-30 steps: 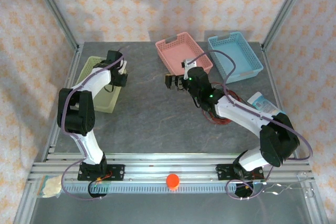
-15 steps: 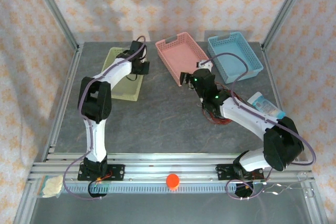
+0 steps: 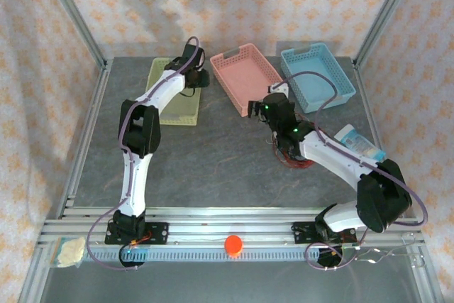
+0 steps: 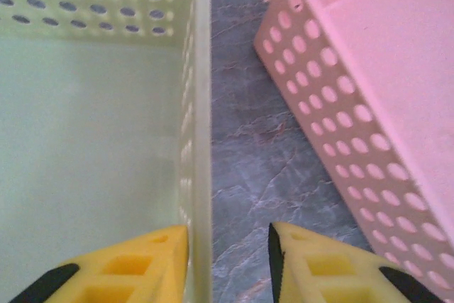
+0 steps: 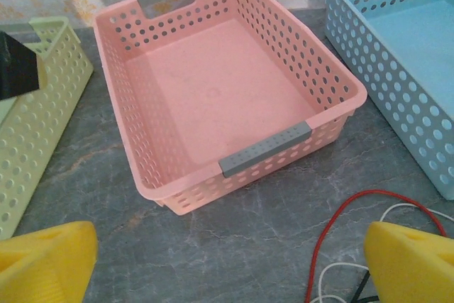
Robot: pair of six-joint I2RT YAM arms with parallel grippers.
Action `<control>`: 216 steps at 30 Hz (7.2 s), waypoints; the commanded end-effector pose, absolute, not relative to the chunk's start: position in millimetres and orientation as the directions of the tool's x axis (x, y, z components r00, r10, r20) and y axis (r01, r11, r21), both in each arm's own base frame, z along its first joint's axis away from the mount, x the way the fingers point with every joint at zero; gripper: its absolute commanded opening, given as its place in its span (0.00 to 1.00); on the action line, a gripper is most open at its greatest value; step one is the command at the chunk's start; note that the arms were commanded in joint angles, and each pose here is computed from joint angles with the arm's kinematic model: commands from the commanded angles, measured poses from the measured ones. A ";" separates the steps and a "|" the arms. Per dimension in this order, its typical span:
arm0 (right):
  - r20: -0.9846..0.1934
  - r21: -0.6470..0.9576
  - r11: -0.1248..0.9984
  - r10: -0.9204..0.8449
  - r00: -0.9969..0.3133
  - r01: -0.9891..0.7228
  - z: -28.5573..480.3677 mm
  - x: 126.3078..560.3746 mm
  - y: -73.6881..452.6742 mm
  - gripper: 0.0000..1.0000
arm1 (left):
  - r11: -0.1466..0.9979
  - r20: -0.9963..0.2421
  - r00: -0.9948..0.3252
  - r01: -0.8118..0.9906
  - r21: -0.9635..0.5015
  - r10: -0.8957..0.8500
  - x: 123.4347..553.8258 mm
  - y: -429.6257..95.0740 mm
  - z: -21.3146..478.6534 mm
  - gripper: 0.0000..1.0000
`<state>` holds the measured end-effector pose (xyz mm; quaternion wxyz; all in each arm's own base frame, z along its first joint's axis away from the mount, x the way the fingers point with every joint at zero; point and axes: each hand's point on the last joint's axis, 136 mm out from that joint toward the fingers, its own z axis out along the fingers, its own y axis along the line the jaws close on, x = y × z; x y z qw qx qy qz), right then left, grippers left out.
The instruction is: Untangle the cables
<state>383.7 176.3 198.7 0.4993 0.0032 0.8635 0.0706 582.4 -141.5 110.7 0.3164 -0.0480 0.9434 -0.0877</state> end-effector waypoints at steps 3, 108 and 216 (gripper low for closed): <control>-0.853 0.102 0.982 0.005 -0.521 -0.159 206.0 397.5 196.7 0.94 | 0.970 -0.669 -0.725 0.006 -0.242 -0.163 568.4 -143.9 183.3 0.44; -0.486 0.487 0.868 0.177 -0.856 -0.097 83.3 565.3 134.7 0.96 | 0.854 -0.628 -0.690 0.029 -0.520 -0.359 515.6 -33.4 124.9 0.99; -0.724 0.173 0.985 0.135 -0.677 0.011 97.0 420.7 220.9 0.69 | 0.878 -0.773 -0.459 -0.031 -0.478 -0.437 392.9 -94.5 168.0 0.99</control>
